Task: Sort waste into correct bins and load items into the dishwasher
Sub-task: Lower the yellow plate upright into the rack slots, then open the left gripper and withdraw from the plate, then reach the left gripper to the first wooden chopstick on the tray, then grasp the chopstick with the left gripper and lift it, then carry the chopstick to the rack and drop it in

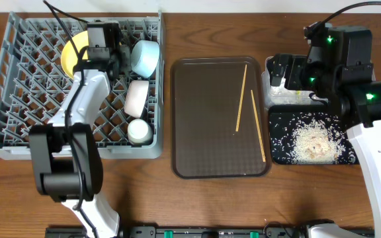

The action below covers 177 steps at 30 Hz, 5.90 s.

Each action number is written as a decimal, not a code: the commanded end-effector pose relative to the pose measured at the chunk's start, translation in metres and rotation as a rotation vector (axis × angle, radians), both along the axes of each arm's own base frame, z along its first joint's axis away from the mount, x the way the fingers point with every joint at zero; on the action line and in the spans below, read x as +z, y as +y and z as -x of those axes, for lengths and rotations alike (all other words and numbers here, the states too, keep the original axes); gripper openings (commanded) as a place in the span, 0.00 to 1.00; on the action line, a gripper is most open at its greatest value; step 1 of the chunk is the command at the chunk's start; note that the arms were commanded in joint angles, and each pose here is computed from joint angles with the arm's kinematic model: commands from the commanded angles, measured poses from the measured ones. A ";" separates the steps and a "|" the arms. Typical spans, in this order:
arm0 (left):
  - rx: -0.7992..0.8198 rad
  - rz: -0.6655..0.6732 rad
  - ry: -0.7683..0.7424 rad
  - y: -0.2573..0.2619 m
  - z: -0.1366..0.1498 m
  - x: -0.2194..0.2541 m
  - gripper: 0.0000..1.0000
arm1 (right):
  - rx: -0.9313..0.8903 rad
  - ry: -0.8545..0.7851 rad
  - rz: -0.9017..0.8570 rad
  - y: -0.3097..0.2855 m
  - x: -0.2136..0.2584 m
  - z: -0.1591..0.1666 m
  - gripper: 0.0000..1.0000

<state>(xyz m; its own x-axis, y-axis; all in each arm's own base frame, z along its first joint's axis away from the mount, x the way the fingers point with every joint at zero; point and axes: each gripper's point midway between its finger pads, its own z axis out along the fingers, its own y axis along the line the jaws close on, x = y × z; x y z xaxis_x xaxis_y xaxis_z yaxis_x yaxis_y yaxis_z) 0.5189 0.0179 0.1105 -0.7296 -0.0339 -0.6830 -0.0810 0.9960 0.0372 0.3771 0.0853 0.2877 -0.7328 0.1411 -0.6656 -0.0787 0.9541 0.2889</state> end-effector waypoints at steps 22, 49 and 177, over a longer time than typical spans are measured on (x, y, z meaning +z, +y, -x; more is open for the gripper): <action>0.121 -0.123 0.083 0.029 0.001 -0.041 0.08 | -0.017 0.003 -0.002 -0.003 0.000 -0.001 0.99; 0.084 -0.210 0.204 0.004 0.026 -0.052 0.08 | -0.017 0.003 -0.002 -0.003 0.000 -0.001 0.99; -0.159 0.012 0.116 -0.143 0.165 0.115 0.08 | -0.017 0.003 -0.002 -0.003 0.000 -0.001 0.99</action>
<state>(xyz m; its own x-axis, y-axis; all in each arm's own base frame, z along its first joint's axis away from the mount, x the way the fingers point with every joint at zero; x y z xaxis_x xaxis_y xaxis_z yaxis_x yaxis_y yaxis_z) 0.3523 -0.1620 0.2199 -0.7905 0.1159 -0.6014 0.1489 0.9888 -0.0051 0.3770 0.0853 0.2871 -0.7336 0.1410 -0.6648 -0.0784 0.9542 0.2888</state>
